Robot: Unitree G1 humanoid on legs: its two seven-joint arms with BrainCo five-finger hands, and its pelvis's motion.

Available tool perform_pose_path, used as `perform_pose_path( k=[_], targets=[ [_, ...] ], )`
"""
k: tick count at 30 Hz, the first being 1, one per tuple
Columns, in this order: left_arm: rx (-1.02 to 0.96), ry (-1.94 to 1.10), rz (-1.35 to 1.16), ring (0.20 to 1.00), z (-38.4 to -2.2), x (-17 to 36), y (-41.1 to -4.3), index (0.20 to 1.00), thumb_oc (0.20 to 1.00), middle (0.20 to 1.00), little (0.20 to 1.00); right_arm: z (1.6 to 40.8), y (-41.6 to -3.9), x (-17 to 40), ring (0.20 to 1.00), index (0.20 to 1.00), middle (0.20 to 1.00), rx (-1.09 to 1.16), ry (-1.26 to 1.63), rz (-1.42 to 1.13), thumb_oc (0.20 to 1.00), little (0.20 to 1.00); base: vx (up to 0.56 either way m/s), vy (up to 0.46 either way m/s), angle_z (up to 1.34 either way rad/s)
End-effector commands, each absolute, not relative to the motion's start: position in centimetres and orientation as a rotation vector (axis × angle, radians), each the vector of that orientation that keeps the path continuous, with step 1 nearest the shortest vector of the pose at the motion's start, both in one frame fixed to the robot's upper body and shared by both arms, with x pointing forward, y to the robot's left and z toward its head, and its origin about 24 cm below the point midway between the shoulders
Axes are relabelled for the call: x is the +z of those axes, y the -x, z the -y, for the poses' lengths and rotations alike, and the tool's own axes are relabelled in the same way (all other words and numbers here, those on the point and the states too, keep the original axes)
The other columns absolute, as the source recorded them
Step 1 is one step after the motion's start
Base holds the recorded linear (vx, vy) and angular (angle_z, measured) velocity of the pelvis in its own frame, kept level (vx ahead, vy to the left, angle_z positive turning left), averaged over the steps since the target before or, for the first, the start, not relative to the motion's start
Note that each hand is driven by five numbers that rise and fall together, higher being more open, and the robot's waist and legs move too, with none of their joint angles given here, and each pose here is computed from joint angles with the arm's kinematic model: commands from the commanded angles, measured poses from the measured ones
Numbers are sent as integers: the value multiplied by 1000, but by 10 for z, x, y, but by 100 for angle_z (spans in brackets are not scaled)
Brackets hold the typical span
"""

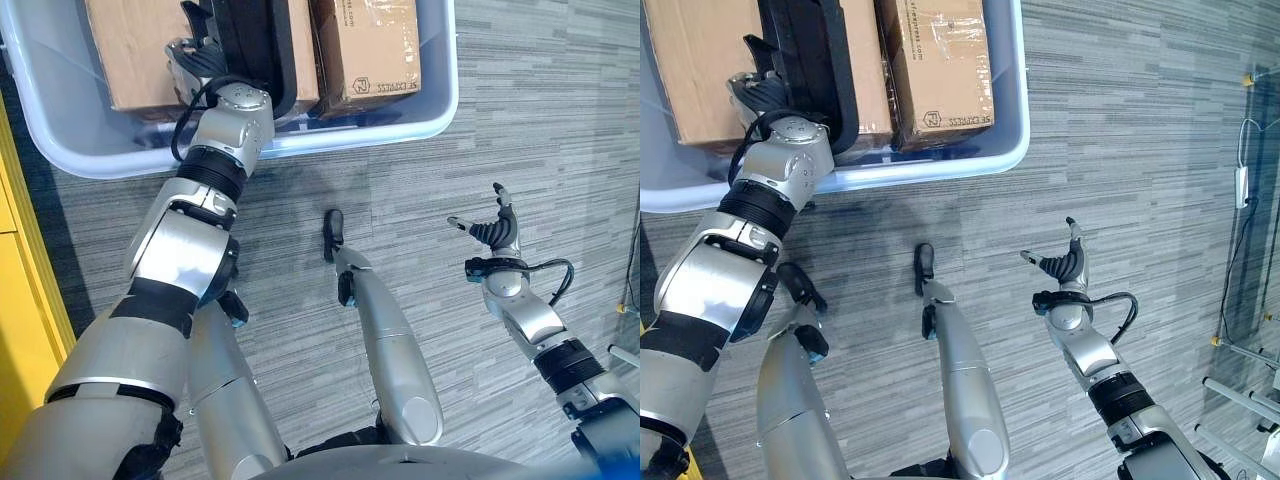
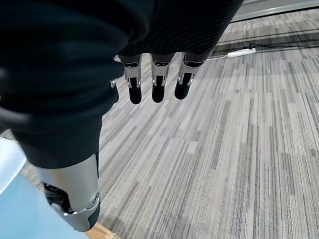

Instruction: Move parts from the plastic box to the shelf.

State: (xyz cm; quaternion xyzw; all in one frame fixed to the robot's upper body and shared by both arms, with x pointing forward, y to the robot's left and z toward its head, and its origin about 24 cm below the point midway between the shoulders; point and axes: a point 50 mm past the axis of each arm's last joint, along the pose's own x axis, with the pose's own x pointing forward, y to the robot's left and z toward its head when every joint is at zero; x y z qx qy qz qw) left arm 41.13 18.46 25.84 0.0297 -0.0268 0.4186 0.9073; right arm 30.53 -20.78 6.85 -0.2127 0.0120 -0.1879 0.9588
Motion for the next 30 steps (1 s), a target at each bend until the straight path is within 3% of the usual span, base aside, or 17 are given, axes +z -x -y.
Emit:
perform_pose_path(
  k=[1, 7, 13, 20, 30],
  targets=[
    [897, -14, -695, 200, -219, 84, -376, 200, 200, 200, 200, 221, -307, 91, 1000, 1000, 1000, -438, 429, 69, 1000, 1000, 6, -49, 4],
    [903, -80, -599, 200, -226, 85, -377, 200, 200, 200, 200, 218, -304, 87, 1000, 1000, 1000, -413, 413, 62, 1000, 1000, 2, -16, 0],
    [862, -163, -226, 200, -214, 111, -387, 200, 200, 200, 200, 222, -292, 81, 1000, 1000, 1000, -423, 432, 68, 1000, 1000, -26, 62, 1],
    [877, -234, 280, 200, -213, 154, -368, 200, 200, 200, 200, 243, -270, 73, 1000, 1000, 1000, -465, 501, 77, 1000, 1000, -27, 133, 5],
    [856, -113, 485, 200, -235, 186, -340, 200, 200, 200, 200, 248, -265, 71, 1000, 1000, 1000, -436, 598, 105, 1000, 1000, 9, 170, 6]
  ],
)
